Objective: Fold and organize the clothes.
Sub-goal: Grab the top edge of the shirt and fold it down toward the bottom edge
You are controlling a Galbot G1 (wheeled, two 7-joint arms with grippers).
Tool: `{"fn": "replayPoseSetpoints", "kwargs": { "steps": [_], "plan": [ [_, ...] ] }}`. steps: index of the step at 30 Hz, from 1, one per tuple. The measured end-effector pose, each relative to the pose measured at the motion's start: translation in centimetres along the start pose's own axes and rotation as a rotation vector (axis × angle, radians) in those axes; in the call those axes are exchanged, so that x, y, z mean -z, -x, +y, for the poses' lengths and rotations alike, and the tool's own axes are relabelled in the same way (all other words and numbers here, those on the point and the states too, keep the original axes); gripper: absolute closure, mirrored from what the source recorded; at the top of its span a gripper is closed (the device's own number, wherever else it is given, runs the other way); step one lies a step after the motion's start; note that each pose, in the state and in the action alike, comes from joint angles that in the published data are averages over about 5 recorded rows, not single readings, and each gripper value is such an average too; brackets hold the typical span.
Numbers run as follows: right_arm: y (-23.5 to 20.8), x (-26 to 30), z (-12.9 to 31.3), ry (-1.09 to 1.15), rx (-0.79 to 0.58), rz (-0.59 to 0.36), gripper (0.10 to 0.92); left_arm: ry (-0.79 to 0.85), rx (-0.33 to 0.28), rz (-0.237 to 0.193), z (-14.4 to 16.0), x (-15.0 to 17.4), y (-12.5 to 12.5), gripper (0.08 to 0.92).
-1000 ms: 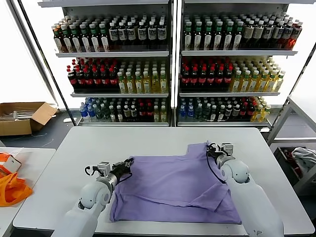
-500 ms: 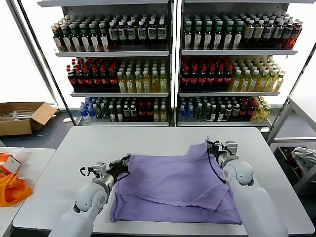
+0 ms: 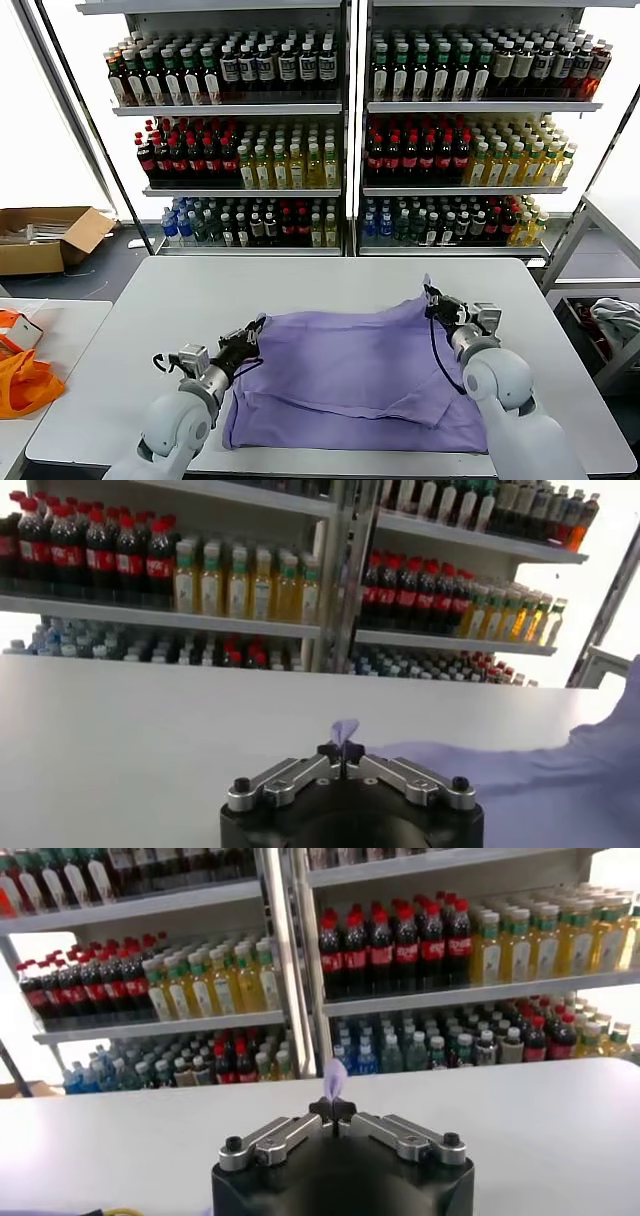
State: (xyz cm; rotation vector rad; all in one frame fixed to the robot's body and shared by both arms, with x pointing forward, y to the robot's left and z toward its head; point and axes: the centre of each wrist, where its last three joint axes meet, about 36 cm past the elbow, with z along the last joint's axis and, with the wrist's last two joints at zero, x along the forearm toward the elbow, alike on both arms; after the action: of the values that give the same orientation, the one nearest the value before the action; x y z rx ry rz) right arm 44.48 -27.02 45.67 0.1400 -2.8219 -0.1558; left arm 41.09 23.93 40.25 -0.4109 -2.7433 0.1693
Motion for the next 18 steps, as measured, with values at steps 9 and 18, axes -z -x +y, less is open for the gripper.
{"fn": "replayPoseSetpoints", "kwargs": {
  "steps": [9, 18],
  "plan": [
    [-3.9, -0.5, -0.8, 0.002, -0.047, -0.013, 0.916, 0.022, -0.002, -0.004, -1.2, -0.8, -3.6, 0.915],
    [-6.2, -1.5, -2.1, -0.021, -0.093, 0.019, 0.916, 0.044, 0.004, 0.011, -1.9, -1.9, -5.8, 0.915]
  ]
}}
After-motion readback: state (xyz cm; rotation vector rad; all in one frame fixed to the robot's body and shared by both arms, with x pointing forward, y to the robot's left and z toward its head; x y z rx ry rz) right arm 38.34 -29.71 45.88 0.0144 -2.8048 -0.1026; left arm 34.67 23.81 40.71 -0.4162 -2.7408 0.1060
